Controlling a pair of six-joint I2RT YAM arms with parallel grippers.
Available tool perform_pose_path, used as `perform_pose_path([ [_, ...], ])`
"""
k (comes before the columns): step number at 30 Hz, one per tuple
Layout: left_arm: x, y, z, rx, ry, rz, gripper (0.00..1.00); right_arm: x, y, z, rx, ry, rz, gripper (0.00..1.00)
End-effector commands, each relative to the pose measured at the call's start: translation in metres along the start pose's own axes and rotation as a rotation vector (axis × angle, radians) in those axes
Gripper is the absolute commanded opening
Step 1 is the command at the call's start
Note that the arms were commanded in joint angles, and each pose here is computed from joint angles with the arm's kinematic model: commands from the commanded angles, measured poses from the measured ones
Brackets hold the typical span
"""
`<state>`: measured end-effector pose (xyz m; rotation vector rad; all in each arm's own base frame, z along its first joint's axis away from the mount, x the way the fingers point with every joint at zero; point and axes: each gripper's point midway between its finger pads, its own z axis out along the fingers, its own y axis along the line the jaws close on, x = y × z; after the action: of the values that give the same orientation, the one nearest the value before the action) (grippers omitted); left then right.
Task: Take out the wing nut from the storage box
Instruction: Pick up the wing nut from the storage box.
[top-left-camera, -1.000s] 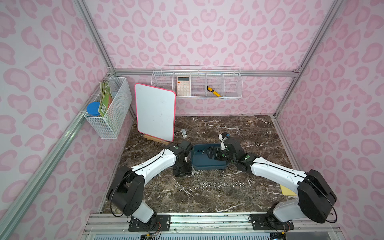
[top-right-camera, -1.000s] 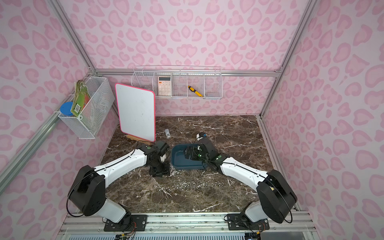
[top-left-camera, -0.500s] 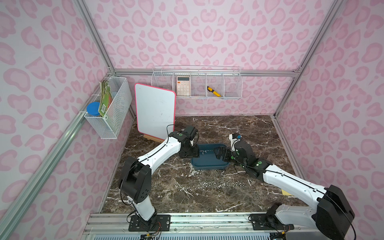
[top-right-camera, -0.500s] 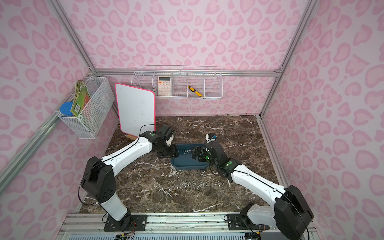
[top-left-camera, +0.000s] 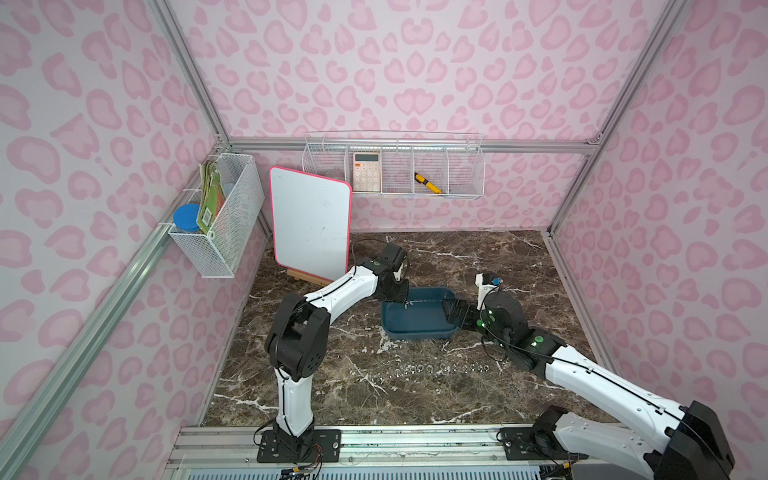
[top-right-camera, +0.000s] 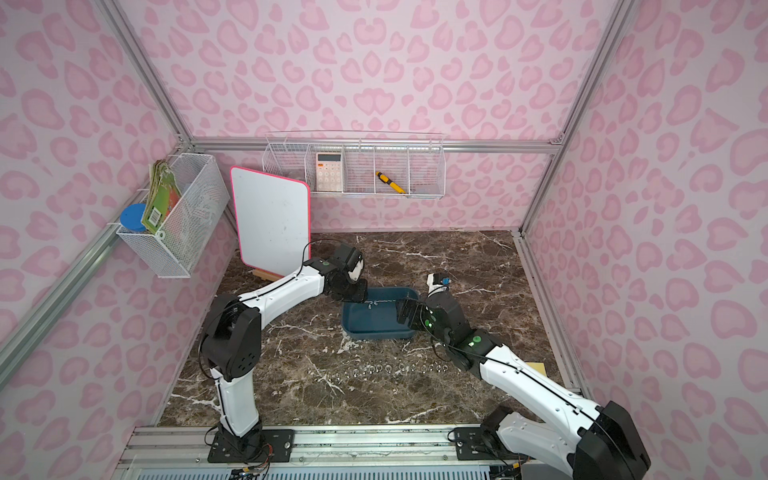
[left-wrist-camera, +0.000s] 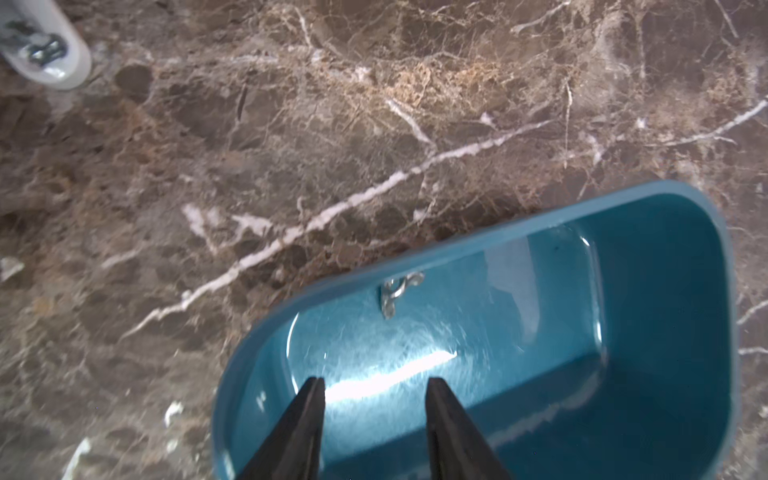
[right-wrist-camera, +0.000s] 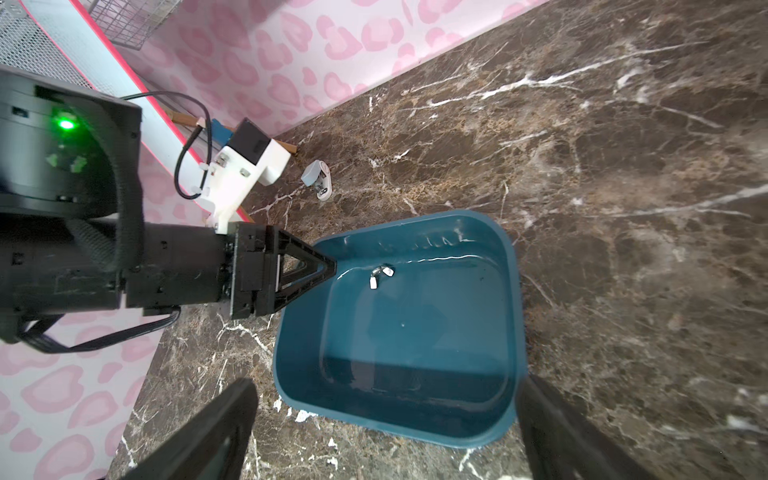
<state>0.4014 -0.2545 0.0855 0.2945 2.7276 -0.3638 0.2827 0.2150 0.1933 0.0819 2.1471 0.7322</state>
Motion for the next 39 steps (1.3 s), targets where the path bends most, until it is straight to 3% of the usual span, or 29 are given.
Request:
perform_pose_path([
  [1,-0.007,-0.003,0.01,0.001,-0.023,0.039,0.42,0.0,-0.007,-0.003,0.025,-0.003,0.008,0.99],
  [28,0.006,-0.004,0.06,-0.032,0.044,0.083,0.37,0.003,-0.013,-0.003,0.047,0.018,0.019,0.99],
  [37,0.006,-0.006,0.068,-0.037,0.046,0.078,0.33,0.006,-0.014,-0.003,0.047,0.026,0.026,0.99],
  [39,0.007,-0.006,0.069,-0.04,0.048,0.078,0.28,0.006,-0.014,-0.003,0.046,0.025,0.032,0.99],
])
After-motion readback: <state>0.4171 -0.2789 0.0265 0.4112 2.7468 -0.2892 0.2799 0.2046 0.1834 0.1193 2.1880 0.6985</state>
